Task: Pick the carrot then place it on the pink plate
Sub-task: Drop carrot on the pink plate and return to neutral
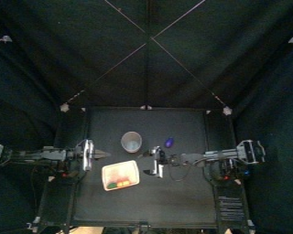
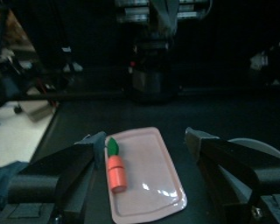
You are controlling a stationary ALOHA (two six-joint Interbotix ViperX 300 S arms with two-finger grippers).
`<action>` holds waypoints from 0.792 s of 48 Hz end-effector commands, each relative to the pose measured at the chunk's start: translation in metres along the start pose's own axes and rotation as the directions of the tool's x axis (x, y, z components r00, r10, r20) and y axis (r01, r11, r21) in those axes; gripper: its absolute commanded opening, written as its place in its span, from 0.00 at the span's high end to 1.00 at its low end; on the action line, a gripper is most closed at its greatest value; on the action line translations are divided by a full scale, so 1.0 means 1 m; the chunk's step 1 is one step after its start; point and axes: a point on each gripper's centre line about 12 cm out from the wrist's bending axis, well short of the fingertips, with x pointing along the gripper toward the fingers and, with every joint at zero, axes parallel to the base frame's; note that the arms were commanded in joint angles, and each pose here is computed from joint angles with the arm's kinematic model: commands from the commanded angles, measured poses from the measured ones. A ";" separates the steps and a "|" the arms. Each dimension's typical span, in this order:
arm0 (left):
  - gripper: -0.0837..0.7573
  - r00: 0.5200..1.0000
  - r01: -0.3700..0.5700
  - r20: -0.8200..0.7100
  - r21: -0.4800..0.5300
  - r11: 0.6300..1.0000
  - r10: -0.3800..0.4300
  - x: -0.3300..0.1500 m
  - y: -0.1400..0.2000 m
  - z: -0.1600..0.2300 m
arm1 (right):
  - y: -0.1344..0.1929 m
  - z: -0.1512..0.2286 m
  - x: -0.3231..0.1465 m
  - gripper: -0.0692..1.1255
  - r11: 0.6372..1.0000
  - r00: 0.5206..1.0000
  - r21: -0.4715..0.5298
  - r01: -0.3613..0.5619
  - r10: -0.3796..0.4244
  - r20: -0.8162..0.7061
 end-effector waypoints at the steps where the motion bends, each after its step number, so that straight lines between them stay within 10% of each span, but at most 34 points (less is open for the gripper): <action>1: 0.92 1.000 -0.001 0.024 0.008 1.000 0.001 0.001 0.000 0.008 | 0.004 0.021 -0.036 0.07 1.000 0.993 0.007 -0.017 0.016 0.121; 38: 0.92 0.999 0.005 0.043 0.033 0.999 -0.007 0.000 -0.001 0.011 | 0.007 0.008 -0.170 0.07 0.998 0.956 -0.057 0.005 0.012 0.292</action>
